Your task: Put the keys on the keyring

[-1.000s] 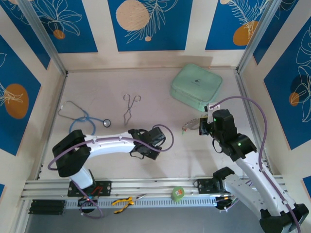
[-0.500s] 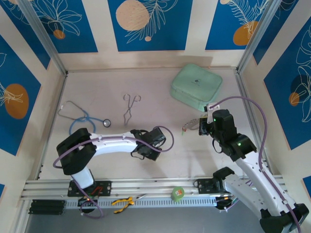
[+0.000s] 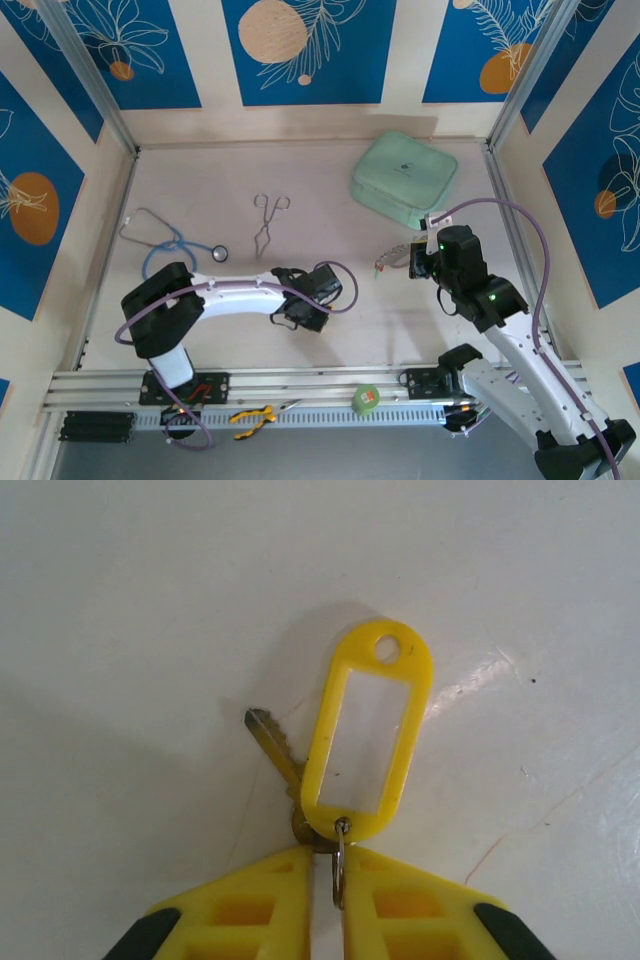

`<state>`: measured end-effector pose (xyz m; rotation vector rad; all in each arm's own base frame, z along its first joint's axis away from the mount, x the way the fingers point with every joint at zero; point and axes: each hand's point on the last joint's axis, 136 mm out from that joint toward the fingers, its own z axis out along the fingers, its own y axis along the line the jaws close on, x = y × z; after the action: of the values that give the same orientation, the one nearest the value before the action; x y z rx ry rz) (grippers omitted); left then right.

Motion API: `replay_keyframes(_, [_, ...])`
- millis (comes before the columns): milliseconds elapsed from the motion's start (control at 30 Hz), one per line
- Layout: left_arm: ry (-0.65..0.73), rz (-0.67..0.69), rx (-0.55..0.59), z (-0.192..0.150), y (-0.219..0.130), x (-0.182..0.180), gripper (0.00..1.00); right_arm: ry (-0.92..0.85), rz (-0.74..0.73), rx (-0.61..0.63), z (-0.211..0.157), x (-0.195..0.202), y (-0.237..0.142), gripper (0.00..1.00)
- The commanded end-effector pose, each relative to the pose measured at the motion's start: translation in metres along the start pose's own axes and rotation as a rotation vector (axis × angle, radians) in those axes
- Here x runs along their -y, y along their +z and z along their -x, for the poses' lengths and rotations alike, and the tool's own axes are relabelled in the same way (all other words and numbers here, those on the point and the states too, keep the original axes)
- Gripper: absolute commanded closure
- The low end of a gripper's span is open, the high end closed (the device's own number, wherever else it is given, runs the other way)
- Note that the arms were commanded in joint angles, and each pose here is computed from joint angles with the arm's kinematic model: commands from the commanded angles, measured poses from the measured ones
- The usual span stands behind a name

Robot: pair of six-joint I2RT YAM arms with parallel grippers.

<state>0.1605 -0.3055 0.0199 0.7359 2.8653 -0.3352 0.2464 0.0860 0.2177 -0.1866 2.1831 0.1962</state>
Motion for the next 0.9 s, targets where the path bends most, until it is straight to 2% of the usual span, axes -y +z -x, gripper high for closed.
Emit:
replay_keyframes(0, [-0.014,-0.006,-0.017,-0.001,0.002,-0.001,0.89,-0.012,0.026,0.019,0.005,-0.005,-0.001,1.00])
replay_keyframes(300, [0.008,0.014,0.018,0.003,-0.006,-0.005,1.00,-0.012,0.028,0.020,0.005,-0.006,-0.001,1.00])
replay_keyframes(433, [0.063,0.043,0.097,0.011,-0.023,-0.012,1.00,-0.014,0.031,0.021,0.005,-0.006,-0.001,1.00])
replay_keyframes(567, [0.204,0.090,0.190,0.021,-0.049,-0.020,1.00,-0.024,0.049,0.021,0.006,-0.010,-0.001,1.00])
replay_keyframes(667, [0.338,0.136,0.219,0.024,-0.065,-0.027,1.00,-0.053,0.076,0.017,0.007,-0.018,0.001,1.00])
replay_keyframes(867, [0.583,0.254,0.342,0.033,-0.101,-0.044,1.00,-0.209,0.176,0.014,0.007,-0.050,0.005,1.00])
